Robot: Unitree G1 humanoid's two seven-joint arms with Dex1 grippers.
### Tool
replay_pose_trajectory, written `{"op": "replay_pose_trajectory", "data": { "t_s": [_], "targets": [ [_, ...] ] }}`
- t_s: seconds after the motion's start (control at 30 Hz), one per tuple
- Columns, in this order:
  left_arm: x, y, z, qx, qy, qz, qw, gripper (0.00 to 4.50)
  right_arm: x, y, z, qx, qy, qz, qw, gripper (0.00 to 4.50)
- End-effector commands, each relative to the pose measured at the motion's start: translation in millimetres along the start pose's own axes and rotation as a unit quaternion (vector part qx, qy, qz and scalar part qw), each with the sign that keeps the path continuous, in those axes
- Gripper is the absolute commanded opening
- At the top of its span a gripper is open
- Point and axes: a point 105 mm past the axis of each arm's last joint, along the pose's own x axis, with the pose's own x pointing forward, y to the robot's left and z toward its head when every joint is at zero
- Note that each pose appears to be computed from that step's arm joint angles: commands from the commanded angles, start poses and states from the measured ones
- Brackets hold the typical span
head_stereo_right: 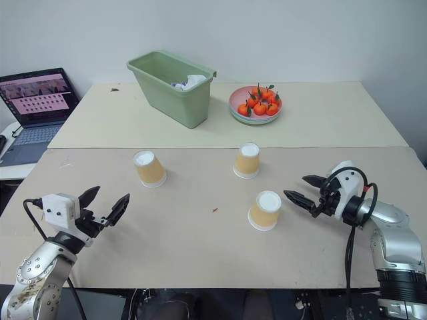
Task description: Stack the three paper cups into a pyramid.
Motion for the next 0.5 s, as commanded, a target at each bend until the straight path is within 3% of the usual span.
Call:
{"op": "replay_pose_trajectory", "data": {
  "t_s": [0.03,0.13,0.3,0.5],
  "targets": [
    [10,-31,16,0.021,-0.001,-0.118,0.993,4.5,-16,-4,17,-0.034,-0.002,-0.002,0.999,4.42],
    [21,-77,36,0.024,0.01,-0.299,0.954,4.5,-37,5,16,-0.057,0.045,0.032,0.997,4.42],
    [41,-93,75,0.026,-0.012,-0.387,0.922,4.5,-63,25,16,-0.07,0.1,0.086,0.989,4.42],
    [51,-122,93,0.068,-0.026,-0.482,0.873,4.5,-56,52,50,-0.061,0.032,0.105,0.992,4.42]
  ]
}}
